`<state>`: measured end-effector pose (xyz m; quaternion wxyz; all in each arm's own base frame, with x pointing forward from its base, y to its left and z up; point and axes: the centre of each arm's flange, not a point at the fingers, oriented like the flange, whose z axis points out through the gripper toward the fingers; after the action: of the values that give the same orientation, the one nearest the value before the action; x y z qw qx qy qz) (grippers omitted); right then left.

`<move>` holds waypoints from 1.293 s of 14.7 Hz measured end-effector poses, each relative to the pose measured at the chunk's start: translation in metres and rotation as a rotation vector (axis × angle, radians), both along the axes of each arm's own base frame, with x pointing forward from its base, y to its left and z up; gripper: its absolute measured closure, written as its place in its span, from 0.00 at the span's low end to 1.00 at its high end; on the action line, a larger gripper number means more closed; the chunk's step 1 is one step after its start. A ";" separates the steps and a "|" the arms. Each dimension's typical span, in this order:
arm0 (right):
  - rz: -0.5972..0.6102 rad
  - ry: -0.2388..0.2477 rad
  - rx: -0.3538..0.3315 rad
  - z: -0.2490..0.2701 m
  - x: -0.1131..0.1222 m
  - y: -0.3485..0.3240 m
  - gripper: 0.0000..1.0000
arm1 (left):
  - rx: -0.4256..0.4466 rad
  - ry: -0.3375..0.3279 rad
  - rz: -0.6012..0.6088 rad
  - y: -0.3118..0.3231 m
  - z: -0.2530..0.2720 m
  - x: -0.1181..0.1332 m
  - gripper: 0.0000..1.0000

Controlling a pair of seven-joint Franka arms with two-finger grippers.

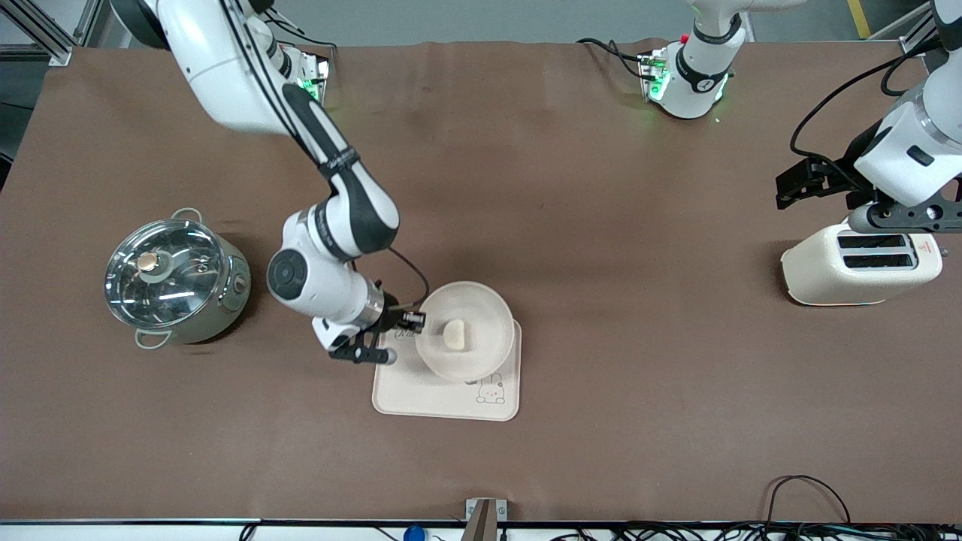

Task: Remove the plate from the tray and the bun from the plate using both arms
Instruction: 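Lift the plate with bun off the tray and set it beside, then release the plate and retract the right arm while the left gripper reaches the bun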

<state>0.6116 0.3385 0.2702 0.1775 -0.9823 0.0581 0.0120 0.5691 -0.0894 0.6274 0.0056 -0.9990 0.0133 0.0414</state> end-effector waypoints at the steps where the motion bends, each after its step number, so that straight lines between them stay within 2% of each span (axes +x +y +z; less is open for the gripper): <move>1: 0.009 -0.007 -0.008 0.000 -0.020 0.004 0.96 | 0.000 0.003 0.001 0.000 -0.001 0.001 0.00; 7: 0.052 -0.013 -0.082 -0.034 -0.126 -0.009 0.96 | -0.002 0.011 -0.011 -0.007 -0.006 0.002 0.00; 9: 0.066 -0.008 -0.103 -0.044 -0.147 -0.019 0.96 | -0.001 0.018 -0.017 -0.010 -0.009 0.002 0.00; 12: 0.061 -0.031 -0.108 -0.047 -0.153 -0.025 0.96 | -0.001 0.026 -0.034 -0.020 -0.014 0.001 0.00; 13: 0.054 -0.032 -0.106 -0.047 -0.153 -0.026 0.91 | -0.001 0.032 -0.043 -0.025 -0.017 0.002 0.00; 18: 0.014 -0.014 -0.082 -0.048 -0.155 -0.024 0.47 | 0.005 0.067 -0.046 -0.062 -0.054 0.013 0.00; 19: 0.011 -0.017 -0.079 -0.047 -0.155 -0.024 0.33 | 0.008 0.079 -0.043 -0.075 -0.064 0.015 0.00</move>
<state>0.4571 0.3149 0.2233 0.1388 -0.9890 0.0516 0.0023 0.5836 -0.1645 0.5635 0.0101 -0.9961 0.0347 0.0807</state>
